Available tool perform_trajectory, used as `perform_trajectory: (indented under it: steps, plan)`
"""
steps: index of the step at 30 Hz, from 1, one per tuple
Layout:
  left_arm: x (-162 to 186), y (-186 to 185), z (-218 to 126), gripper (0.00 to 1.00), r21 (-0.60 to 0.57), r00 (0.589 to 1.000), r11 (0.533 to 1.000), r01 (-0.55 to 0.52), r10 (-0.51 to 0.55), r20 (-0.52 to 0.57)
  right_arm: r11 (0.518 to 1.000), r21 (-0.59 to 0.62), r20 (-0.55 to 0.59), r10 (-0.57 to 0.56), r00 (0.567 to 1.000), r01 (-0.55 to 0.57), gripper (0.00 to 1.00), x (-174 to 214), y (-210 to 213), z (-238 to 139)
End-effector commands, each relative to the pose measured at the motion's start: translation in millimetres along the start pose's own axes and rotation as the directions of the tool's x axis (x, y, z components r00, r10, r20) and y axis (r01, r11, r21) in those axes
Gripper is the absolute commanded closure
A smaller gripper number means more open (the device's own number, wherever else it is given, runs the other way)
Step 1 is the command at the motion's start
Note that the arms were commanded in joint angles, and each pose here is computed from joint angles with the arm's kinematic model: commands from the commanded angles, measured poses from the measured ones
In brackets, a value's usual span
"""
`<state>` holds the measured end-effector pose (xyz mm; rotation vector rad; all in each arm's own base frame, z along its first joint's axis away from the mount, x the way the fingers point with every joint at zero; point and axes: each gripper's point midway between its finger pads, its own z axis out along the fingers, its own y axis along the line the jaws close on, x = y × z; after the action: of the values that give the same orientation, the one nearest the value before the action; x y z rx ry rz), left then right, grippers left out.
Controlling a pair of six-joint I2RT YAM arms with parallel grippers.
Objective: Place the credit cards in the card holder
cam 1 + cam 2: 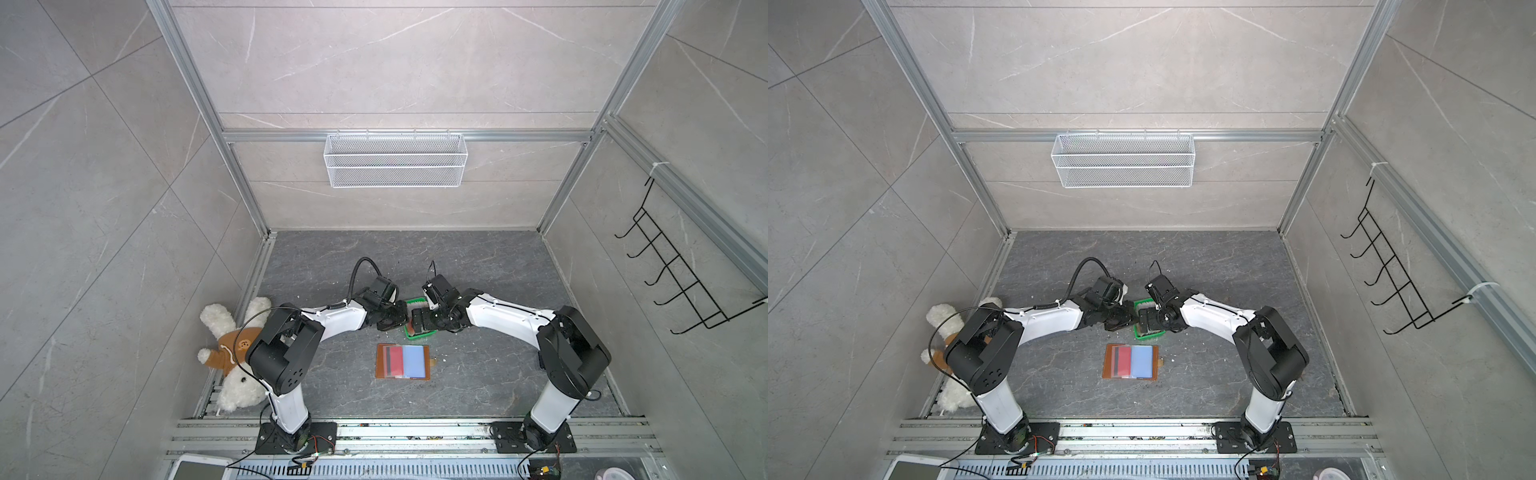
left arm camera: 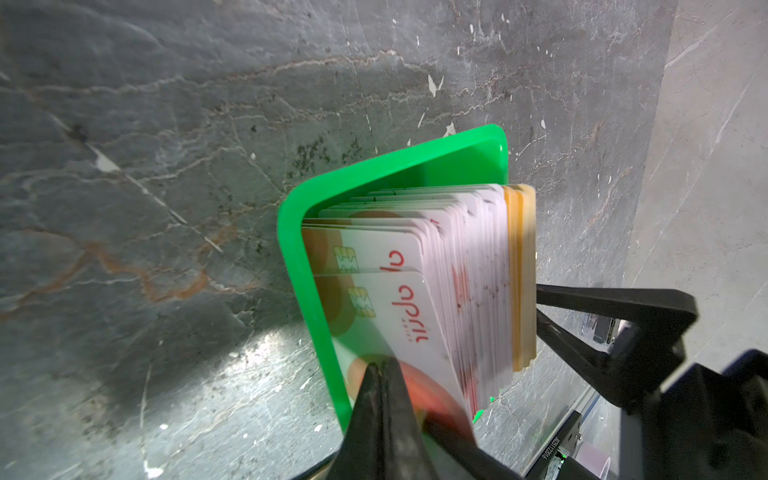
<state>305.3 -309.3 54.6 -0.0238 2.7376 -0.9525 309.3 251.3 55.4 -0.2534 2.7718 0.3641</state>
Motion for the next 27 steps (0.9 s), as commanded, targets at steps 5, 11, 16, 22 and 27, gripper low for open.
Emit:
perform_trajectory:
  steps: [5,11,16,22,27]
  plan:
    - [2,2,10,0.99,-0.004,0.999,1.0,0.014,-0.014,-0.036,0.998,0.058,0.03,-0.028,0.999,0.026,0.01,-7,-9,-19]
    - [3,-7,14,0.94,0.016,0.999,1.0,-0.005,0.006,-0.051,0.999,0.041,0.038,-0.027,0.999,0.026,0.01,-9,-6,-25]
    - [3,-7,16,0.93,0.018,0.999,1.0,0.0,0.001,-0.052,1.0,-0.028,0.058,-0.007,0.998,0.009,0.06,-8,8,-39]
    - [5,-6,17,0.93,0.019,0.999,1.0,0.005,-0.004,-0.052,0.99,-0.134,0.076,0.064,0.995,-0.053,0.28,-6,27,-48]
    - [6,-5,16,0.93,0.017,0.999,1.0,0.006,-0.005,-0.051,0.987,-0.149,0.067,0.077,0.995,-0.066,0.57,-7,34,-41]
